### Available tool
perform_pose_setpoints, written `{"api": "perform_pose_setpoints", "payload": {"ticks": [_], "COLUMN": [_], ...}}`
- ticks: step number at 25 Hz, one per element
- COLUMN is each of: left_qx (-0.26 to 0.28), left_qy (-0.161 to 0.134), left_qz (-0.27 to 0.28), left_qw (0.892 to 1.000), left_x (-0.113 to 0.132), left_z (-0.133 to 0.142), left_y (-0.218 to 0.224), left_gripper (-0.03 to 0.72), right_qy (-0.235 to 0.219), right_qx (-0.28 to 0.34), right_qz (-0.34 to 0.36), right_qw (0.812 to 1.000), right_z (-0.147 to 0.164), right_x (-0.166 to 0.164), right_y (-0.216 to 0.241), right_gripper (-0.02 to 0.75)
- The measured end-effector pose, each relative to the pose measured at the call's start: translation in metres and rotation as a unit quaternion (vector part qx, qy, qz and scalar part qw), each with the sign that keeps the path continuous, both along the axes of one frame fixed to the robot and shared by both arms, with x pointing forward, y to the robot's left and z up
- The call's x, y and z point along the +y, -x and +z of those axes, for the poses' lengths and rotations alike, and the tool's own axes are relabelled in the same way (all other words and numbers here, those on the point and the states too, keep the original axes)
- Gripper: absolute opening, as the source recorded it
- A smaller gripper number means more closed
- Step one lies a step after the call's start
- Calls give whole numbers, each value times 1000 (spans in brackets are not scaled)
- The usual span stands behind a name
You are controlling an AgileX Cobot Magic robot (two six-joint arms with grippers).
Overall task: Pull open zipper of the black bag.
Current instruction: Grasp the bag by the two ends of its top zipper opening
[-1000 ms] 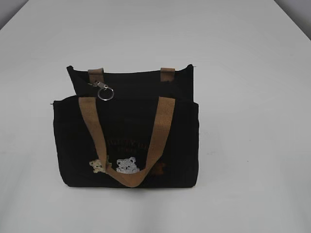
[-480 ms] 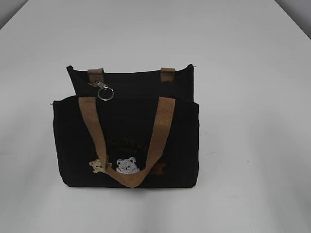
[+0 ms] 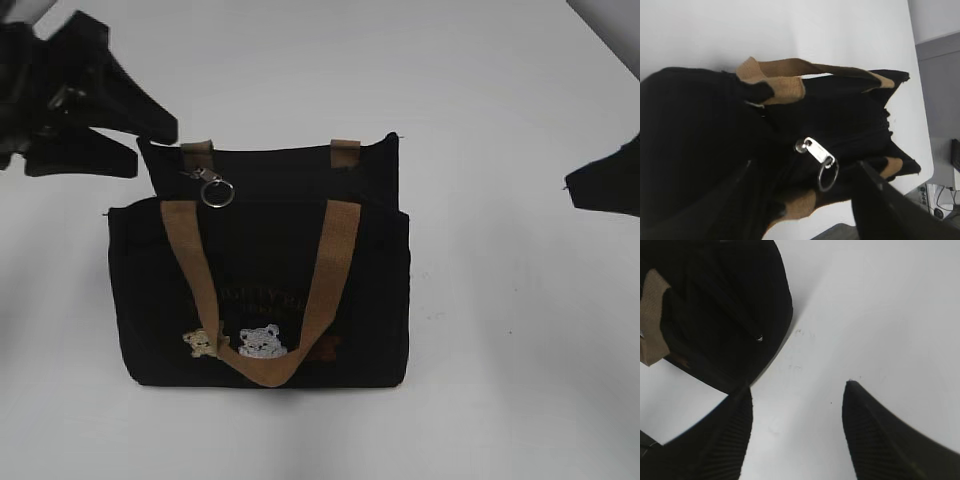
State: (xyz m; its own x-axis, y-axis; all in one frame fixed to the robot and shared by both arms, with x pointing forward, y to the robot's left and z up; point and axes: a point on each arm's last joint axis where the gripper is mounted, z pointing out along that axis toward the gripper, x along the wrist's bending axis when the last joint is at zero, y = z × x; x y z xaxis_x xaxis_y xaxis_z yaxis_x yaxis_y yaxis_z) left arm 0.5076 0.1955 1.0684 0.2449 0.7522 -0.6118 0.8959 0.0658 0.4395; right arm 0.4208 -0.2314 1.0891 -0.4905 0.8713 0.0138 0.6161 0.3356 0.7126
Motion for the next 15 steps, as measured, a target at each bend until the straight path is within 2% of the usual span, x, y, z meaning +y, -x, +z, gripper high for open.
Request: {"api": "perform_pose_setpoints", "payload": {"ticks": [4, 9, 11, 15], "left_qx": [49, 83, 81, 68], "left_qy": [-7, -13, -19, -33], "left_qz": [-4, -10, -9, -7], "left_qw": [999, 996, 996, 997], "left_x": [-10, -15, -14, -13], "left_z": [-15, -32, -34, -34], "left_y": [-28, -42, -43, -45], "left_gripper": [440, 373, 307, 128], "right_qy": [2, 5, 7, 3], "right_qx": [6, -5, -13, -26], "right_qz": [1, 5, 6, 3], "right_qw": [1000, 1000, 1000, 1000], "right_z": [-2, -2, -1, 1], "right_x": [3, 3, 3, 3], "right_y": [-8, -10, -11, -13], "right_gripper": [446, 445, 445, 445]}}
